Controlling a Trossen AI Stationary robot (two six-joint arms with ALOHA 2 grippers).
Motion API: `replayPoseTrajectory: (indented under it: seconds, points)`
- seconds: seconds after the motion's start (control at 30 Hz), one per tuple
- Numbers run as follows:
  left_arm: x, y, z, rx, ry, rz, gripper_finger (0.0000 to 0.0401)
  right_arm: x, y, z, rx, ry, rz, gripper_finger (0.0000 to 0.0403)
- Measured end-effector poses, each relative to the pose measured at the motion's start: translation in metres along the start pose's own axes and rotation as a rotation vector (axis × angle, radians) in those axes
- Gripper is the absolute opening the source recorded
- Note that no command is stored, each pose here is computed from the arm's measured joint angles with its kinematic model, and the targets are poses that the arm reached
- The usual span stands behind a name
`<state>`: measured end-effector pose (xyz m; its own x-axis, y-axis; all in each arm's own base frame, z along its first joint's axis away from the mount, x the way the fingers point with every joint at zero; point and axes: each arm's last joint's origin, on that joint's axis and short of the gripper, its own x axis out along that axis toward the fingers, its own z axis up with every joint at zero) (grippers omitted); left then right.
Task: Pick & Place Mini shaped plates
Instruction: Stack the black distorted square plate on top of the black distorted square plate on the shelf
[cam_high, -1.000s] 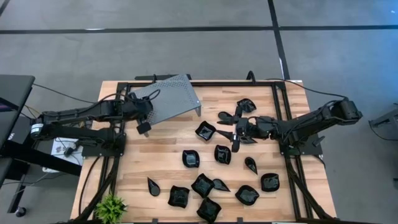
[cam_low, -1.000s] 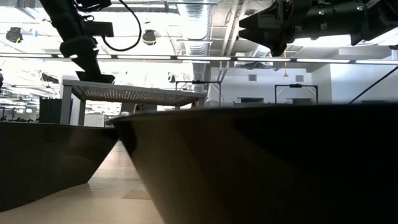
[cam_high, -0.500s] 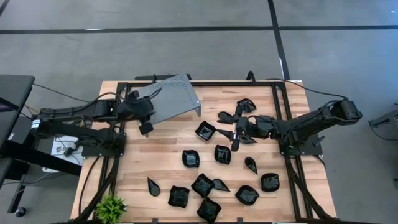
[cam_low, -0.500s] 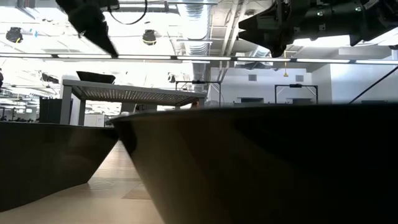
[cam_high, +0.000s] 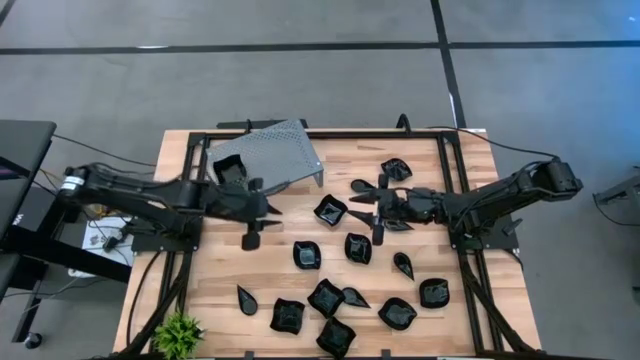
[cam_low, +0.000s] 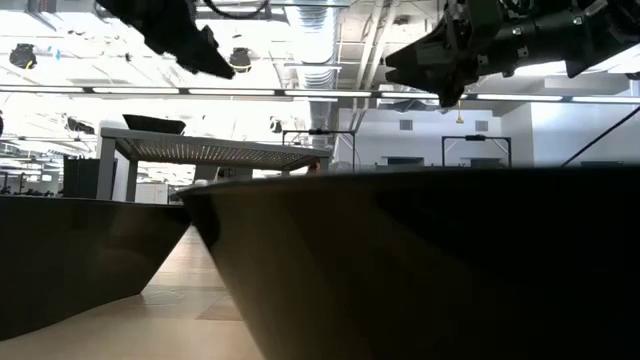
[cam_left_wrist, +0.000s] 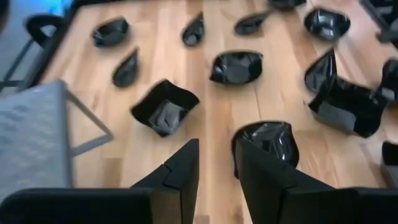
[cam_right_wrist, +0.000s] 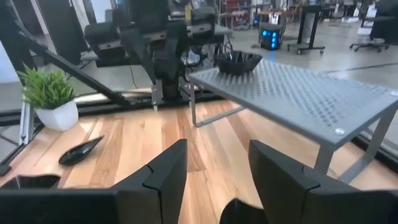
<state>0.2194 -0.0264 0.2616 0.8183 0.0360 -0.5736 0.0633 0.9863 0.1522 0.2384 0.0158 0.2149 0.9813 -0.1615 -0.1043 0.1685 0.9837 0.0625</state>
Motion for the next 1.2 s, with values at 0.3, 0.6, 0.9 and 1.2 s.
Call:
replayPoseTrajectory:
  seconds: [0.3, 0.6, 0.9, 1.2]
  points:
    - [0.063, -0.012, -0.006, 0.191, 0.036, -0.014, 0.0108, 0.000, 0.001, -0.004, 0.038, 0.035, -0.001, 0.0168]
    - [0.117, -0.006, -0.009, 0.318, -0.080, 0.045, 0.0139, -0.002, -0.003, -0.021, 0.122, 0.208, -0.041, 0.0173]
    - [0.156, 0.013, -0.036, 0.287, -0.007, 0.094, 0.0185, -0.010, -0.022, -0.046, 0.243, 0.474, -0.199, 0.0177]
    - [0.180, 0.015, -0.061, 0.350, 0.056, 0.035, 0.0178, -0.007, -0.032, -0.044, 0.250, 0.450, -0.235, 0.0176]
